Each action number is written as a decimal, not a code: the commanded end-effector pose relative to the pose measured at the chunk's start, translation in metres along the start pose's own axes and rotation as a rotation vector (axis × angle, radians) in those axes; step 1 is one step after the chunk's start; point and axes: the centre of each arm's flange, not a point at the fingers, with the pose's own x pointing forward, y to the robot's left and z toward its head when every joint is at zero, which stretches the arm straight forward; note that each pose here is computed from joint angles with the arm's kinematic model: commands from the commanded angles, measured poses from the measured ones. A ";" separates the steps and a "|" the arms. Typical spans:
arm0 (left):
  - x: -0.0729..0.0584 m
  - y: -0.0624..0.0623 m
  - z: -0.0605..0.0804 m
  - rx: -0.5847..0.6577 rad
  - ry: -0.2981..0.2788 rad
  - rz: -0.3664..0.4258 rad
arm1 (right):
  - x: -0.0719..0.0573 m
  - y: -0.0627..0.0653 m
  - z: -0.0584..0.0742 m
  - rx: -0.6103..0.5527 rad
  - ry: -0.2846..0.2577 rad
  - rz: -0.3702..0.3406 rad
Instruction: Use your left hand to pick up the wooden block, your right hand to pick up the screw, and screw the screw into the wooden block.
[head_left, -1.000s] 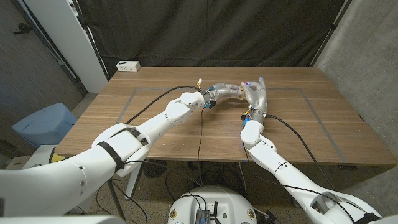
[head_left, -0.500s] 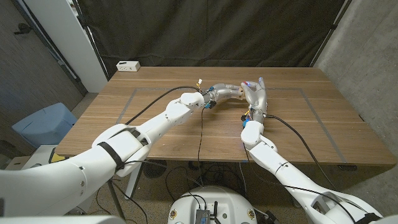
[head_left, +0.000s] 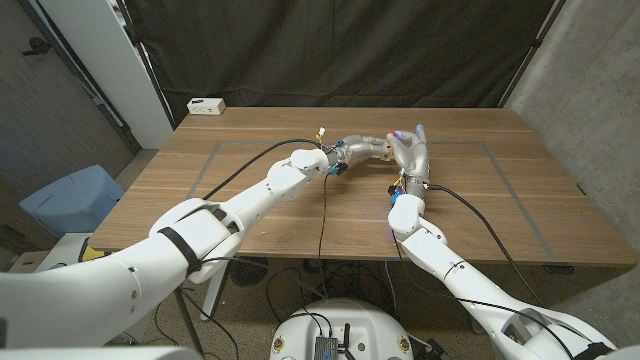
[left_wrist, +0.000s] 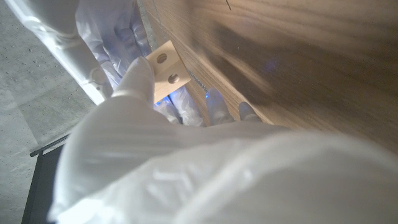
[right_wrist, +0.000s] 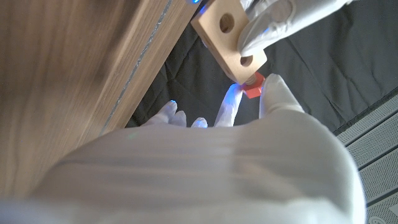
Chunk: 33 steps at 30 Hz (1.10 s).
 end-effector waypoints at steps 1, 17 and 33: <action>0.003 0.001 0.001 0.000 -0.001 -0.001 | 0.001 -0.001 -0.001 -0.001 -0.005 0.012; 0.006 0.004 0.002 0.005 -0.001 -0.001 | 0.006 -0.003 -0.003 0.005 -0.013 0.034; 0.006 0.010 0.002 0.016 -0.003 0.000 | 0.011 -0.006 -0.001 -0.001 -0.019 0.069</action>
